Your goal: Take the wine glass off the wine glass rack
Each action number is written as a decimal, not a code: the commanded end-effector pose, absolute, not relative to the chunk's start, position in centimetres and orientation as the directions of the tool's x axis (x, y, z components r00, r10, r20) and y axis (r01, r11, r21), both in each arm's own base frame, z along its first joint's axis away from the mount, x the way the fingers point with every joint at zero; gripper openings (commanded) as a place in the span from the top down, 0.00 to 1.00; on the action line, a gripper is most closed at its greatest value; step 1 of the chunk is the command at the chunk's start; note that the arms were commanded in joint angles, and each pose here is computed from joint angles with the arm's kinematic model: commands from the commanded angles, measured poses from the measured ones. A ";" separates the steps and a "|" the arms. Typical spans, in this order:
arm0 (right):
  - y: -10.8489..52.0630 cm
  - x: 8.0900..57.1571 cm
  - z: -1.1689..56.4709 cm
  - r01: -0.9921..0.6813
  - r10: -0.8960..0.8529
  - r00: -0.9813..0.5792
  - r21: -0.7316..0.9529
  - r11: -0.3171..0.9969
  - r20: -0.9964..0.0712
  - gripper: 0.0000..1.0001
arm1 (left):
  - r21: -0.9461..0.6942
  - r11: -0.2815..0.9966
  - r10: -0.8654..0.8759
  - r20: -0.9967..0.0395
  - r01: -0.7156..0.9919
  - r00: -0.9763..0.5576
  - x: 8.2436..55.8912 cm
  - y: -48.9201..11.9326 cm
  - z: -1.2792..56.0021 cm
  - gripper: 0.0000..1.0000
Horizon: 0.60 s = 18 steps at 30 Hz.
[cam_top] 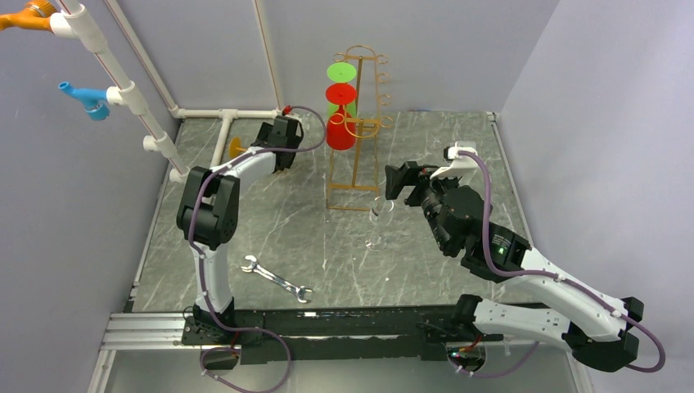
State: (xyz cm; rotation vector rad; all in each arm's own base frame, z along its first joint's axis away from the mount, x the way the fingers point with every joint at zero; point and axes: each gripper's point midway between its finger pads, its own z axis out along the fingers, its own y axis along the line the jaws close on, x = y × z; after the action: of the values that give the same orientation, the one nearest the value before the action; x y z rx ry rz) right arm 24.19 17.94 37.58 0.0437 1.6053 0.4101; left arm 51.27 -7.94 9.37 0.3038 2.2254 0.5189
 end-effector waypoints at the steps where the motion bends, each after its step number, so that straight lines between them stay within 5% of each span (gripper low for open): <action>1: 17.6 24.1 39.9 -0.231 0.311 -0.037 0.311 0.922 -0.950 0.10 | 0.484 0.875 0.393 -0.675 0.027 -0.624 52.3 -7.3 10.6 0.25; 8: 17.4 24.0 40.1 -0.236 0.311 -0.026 0.309 0.921 -0.950 0.09 | 0.460 0.888 0.374 -0.690 0.024 -0.620 52.3 -7.1 10.8 0.45; 12: 17.5 24.0 39.8 -0.236 0.304 -0.034 0.304 0.923 -0.952 0.09 | 0.450 0.892 0.372 -0.694 0.031 -0.617 52.3 -7.2 11.1 0.67; 18: 17.6 24.0 39.8 -0.240 0.312 -0.035 0.311 0.919 -0.949 0.09 | 0.453 0.891 0.363 -0.709 0.003 -0.605 52.0 -6.8 12.6 0.78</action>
State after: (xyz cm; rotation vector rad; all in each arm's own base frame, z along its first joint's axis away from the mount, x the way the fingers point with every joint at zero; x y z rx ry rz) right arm 24.24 17.86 38.01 0.0317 1.5890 0.4008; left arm 51.26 -6.76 8.98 0.3179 2.2457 0.5413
